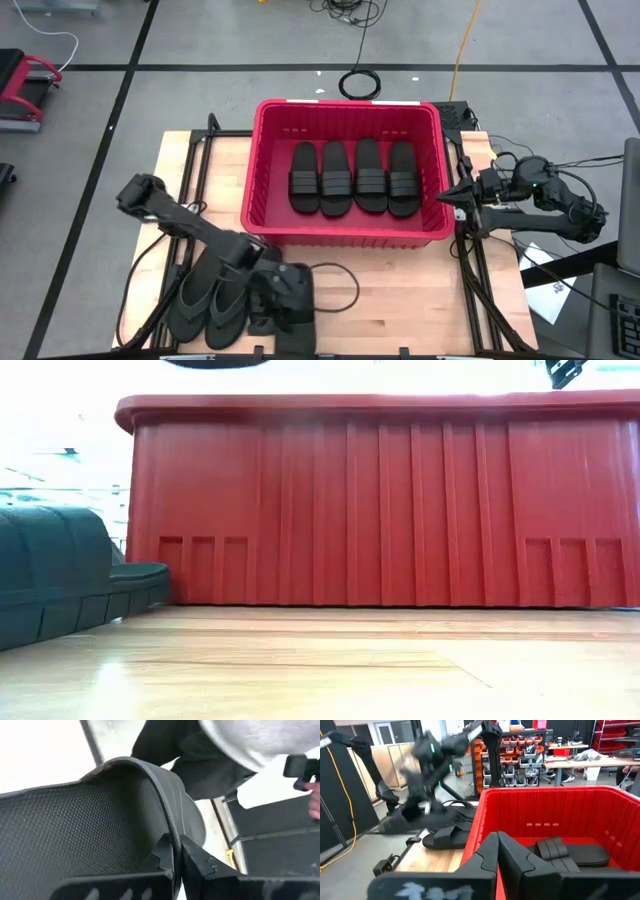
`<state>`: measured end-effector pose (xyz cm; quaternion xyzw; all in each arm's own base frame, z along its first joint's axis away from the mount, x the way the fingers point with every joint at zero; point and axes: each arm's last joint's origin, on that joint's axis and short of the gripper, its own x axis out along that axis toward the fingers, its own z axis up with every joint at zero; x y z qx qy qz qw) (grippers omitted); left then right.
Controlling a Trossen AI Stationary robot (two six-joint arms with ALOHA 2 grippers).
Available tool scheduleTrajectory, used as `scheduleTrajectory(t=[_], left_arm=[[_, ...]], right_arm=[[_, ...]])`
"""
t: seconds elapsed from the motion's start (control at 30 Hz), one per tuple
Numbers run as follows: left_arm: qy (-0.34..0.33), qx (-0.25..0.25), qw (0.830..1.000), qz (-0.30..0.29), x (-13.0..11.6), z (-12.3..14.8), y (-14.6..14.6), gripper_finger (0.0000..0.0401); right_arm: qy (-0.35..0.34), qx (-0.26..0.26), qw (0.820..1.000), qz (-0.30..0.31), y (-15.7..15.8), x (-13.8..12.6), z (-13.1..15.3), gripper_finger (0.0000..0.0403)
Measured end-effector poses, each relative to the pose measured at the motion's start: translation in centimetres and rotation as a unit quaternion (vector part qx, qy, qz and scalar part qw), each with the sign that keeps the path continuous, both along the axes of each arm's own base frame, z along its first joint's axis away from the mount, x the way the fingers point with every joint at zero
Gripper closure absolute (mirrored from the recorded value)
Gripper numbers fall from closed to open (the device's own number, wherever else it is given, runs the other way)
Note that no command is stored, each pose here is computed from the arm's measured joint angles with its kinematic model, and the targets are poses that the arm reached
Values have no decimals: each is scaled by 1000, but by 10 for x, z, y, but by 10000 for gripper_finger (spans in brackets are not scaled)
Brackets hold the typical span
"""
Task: Pick and place slides into bin
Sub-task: Put the black slipper into the red organizer bin
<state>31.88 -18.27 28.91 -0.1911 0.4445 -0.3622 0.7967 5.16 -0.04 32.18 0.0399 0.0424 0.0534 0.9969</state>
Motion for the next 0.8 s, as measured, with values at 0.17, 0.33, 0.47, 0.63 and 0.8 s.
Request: scheduleTrajectory(t=[0.17, 0.33, 0.47, 0.63, 0.8], left_arm=[[-36, 46, 998, 40, -29, 89, 21, 399], [-89, 137, 976, 143, -49, 160, 70, 400], [-182, 194, 939, 217, -54, 200, 115, 400], [-242, 244, 901, 266, -47, 221, 165, 400], [-222, 250, 909, 250, -13, 209, 208, 401]], right_arm=[[0, -4, 1000, 0, 0, 0, 0, 403], [-2, -31, 999, -20, -1, 0, 0, 403], [-3, -43, 999, -24, -2, 0, 0, 403], [-2, -36, 999, -23, -2, 0, 0, 403], [3, -8, 1000, -24, -1, 0, -1, 403]])
